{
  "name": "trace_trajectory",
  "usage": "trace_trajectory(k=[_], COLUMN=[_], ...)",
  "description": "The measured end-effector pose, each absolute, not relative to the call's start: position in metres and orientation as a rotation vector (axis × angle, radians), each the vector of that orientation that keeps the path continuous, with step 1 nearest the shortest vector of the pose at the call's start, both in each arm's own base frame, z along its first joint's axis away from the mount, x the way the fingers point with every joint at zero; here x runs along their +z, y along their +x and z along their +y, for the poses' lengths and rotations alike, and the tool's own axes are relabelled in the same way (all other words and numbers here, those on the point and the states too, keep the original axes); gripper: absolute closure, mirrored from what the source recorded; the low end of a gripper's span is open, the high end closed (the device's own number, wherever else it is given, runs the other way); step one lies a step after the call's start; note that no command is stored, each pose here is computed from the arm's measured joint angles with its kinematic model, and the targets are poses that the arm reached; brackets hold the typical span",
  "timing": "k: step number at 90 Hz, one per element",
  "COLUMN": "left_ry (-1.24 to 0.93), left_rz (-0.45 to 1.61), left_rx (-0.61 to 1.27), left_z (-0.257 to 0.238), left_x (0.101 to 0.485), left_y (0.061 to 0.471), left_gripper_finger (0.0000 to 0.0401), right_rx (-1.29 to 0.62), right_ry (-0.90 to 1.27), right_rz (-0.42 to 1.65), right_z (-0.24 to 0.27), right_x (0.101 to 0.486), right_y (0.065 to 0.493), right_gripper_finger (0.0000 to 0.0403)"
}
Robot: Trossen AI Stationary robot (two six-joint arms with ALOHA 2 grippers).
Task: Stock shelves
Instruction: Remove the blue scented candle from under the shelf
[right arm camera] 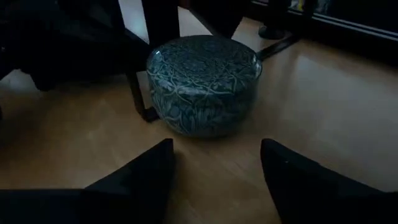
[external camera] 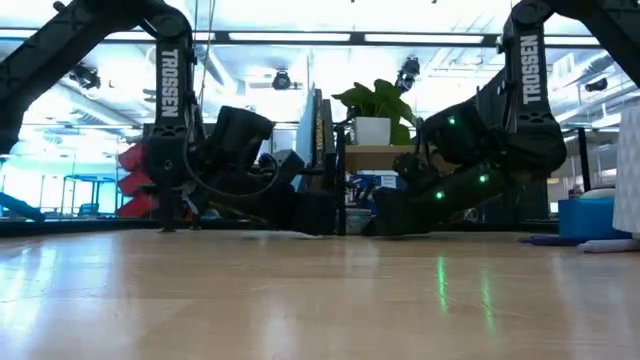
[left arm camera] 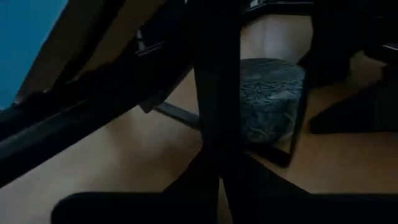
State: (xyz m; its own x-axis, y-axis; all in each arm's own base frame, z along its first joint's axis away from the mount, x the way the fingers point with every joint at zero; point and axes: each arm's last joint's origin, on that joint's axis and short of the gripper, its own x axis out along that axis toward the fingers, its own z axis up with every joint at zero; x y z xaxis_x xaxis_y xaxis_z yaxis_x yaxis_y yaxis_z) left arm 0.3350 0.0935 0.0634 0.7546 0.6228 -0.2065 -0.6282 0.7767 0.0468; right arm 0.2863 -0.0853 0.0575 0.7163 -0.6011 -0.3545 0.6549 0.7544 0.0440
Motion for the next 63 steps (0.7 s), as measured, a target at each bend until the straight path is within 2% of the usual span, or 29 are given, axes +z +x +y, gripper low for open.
trace_trajectory(k=[26, 63], left_ry=[-0.092, -0.104], left_rz=[0.172, 0.296], left_rx=[0.605, 0.805], left_z=[0.078, 0.089], left_x=[0.067, 0.067], left_y=[0.342, 0.363], left_gripper_finger=[0.0401, 0.0401], right_rx=[-0.726, -0.731], right_ry=[0.166, 0.165], right_rz=[0.357, 0.348], right_z=[-0.086, -0.086], right_x=[0.056, 0.057], right_y=[0.286, 0.286], right_gripper_finger=[0.019, 0.019])
